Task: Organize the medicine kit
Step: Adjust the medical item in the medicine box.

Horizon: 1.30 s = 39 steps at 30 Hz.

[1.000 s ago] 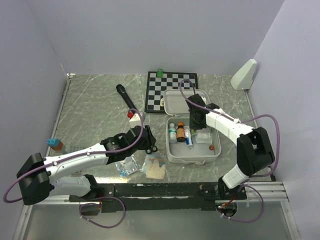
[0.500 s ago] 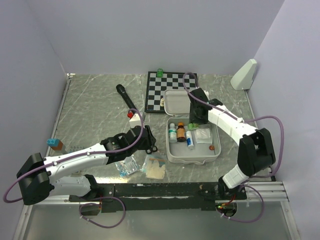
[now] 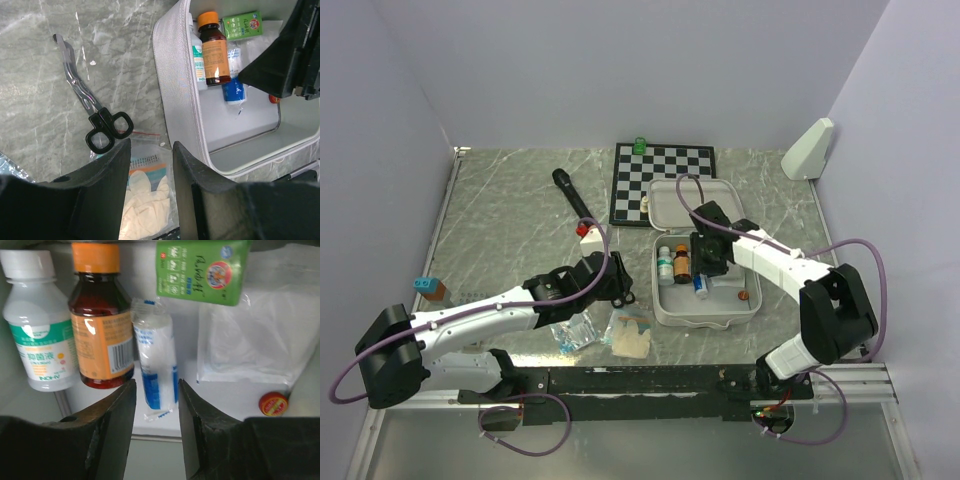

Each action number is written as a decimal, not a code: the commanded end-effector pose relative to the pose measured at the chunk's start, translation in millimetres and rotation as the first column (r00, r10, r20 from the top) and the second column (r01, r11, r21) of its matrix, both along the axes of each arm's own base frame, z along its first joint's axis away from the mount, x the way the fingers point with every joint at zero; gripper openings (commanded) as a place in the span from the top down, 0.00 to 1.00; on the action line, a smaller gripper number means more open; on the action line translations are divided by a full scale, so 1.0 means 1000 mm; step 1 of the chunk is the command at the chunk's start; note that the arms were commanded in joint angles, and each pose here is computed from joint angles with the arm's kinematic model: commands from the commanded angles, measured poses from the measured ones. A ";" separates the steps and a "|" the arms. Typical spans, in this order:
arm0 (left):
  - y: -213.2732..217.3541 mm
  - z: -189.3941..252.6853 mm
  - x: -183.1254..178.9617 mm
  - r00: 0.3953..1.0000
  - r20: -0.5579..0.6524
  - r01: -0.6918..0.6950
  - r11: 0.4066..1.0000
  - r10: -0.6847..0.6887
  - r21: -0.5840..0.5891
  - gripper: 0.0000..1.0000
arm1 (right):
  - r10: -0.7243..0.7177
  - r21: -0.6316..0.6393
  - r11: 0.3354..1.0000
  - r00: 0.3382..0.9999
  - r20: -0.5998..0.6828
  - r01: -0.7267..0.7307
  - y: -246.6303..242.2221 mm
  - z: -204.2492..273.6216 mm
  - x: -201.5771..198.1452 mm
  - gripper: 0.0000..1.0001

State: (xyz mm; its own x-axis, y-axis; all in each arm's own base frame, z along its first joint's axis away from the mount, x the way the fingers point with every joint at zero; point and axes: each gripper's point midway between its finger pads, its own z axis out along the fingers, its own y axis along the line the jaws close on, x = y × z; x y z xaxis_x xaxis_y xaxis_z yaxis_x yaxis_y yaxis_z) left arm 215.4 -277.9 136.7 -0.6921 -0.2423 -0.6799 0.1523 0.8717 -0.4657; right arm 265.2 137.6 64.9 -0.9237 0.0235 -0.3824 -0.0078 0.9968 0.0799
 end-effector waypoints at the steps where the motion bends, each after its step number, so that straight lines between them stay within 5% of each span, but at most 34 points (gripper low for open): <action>1: -0.002 0.007 0.002 1.000 0.014 -0.006 1.000 0.006 -0.030 0.56 | 0.001 0.043 0.999 1.000 0.006 -0.002 0.012 -0.006 0.008 0.53; 13: -0.002 0.006 0.005 1.000 0.017 -0.010 1.000 0.010 -0.012 0.56 | -0.018 0.002 1.000 1.000 0.019 0.018 0.006 -0.012 0.014 0.75; 31: 0.001 0.007 0.007 0.999 0.032 -0.018 1.000 0.018 0.008 0.56 | -0.006 -0.005 1.000 0.994 0.111 0.007 0.010 0.011 0.058 0.81; 39: 0.000 0.006 0.008 0.999 0.029 -0.014 1.000 0.013 0.013 0.56 | -0.023 0.018 1.000 0.988 0.154 0.020 0.007 0.025 0.051 0.94</action>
